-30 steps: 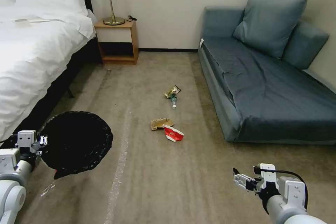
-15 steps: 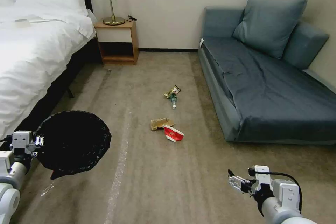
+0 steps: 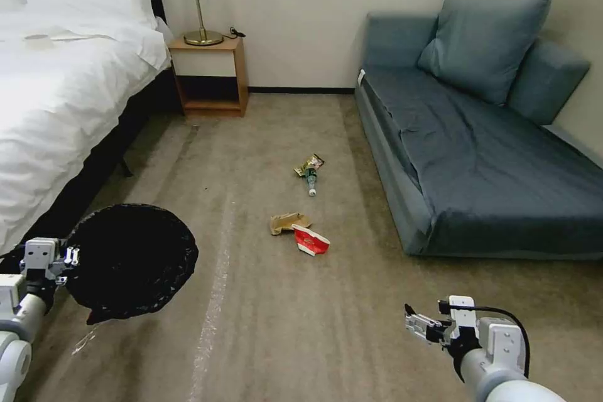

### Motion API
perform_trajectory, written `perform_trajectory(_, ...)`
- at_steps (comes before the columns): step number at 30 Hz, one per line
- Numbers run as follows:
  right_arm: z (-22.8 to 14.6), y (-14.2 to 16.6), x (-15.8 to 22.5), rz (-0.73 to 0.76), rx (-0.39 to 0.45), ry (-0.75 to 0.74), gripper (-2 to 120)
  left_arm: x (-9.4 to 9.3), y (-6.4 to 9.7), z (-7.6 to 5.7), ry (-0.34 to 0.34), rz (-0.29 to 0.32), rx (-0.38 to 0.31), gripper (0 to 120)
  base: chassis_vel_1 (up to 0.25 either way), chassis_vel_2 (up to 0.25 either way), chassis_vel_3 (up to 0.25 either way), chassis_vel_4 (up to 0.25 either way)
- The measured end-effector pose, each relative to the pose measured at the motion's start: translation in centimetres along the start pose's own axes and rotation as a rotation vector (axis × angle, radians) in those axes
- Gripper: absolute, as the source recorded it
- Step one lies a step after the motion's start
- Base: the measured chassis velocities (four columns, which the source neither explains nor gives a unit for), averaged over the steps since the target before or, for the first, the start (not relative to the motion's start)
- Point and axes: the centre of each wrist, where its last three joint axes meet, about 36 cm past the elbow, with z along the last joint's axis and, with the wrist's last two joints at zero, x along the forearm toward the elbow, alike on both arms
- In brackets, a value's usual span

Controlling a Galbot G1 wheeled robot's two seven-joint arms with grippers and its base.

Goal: Pick up the trash bin, then pick up the garbage on the floor and place it into the trash bin.

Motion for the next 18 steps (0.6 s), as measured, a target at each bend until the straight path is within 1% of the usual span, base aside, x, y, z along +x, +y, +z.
perform_trajectory(11,0.05,0.19,-0.62,0.000,-0.006,0.001,100,-0.46,0.44,-0.23,-0.009,0.004,-0.011,6,-0.080,0.081,0.075,-0.082)
perform_trajectory(18,0.20,0.36,-1.08,-0.002,-0.003,0.009,100,-0.62,0.62,0.01,-0.007,0.004,-0.011,6,-0.072,0.072,0.059,-0.063)
